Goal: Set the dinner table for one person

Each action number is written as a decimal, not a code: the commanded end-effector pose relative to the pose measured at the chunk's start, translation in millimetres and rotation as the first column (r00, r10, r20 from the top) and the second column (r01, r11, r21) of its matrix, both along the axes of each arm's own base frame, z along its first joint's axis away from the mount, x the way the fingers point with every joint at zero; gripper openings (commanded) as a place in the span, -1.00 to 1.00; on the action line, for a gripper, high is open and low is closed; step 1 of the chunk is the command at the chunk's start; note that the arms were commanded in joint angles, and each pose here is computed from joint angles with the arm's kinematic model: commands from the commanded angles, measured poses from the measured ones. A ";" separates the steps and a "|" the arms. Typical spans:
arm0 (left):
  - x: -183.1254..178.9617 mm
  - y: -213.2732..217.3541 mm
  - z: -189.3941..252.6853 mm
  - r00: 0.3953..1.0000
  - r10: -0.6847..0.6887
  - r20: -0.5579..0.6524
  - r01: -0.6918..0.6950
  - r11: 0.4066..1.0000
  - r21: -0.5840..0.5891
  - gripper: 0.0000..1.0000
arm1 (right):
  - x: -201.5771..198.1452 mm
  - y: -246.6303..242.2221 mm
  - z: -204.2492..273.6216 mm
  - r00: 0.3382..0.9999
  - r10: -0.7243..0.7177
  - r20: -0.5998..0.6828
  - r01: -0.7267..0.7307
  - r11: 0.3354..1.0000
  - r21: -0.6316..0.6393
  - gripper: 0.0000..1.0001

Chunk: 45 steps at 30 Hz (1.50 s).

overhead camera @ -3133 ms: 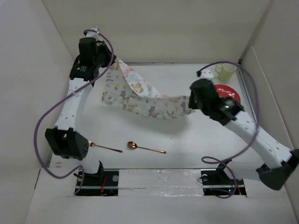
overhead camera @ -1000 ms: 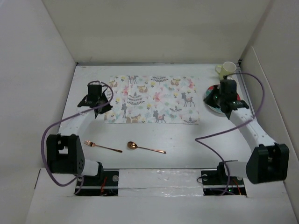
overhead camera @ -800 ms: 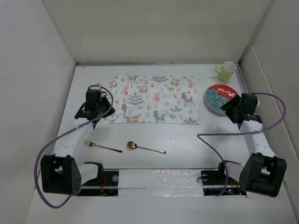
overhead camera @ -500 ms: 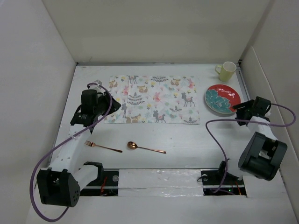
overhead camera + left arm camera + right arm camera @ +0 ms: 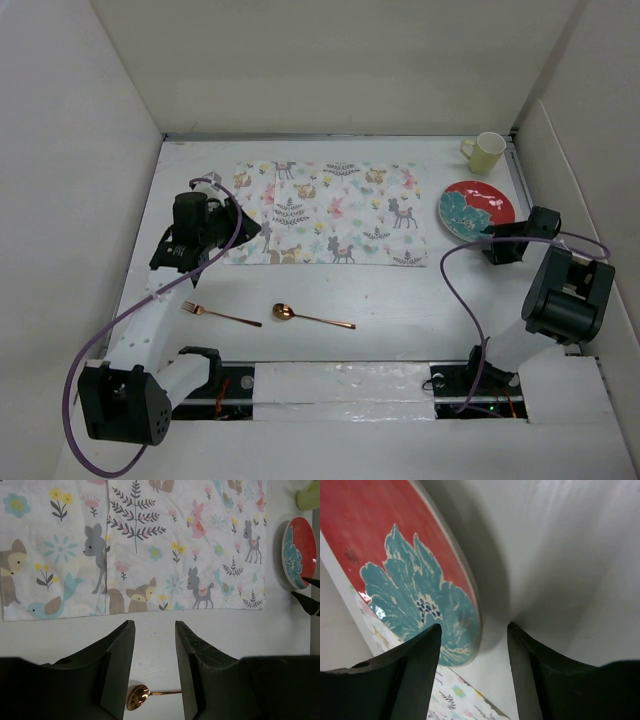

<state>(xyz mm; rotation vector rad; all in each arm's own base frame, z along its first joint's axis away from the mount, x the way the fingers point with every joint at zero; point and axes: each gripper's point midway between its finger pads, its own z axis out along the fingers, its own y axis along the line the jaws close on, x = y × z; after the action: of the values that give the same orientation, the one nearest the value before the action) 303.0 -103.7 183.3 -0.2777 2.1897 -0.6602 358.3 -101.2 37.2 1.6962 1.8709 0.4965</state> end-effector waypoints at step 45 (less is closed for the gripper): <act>41.4 -4.5 76.6 0.985 -0.027 0.168 0.026 1.000 0.009 -0.21 | 53.2 369.6 243.7 0.206 0.687 0.697 -0.837 0.493 -0.238 -1.00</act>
<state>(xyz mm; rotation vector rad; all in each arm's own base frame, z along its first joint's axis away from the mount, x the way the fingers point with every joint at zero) 344.9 -110.9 233.4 -0.2213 2.1232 -0.6760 382.8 236.2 172.3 0.5557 2.2388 1.3210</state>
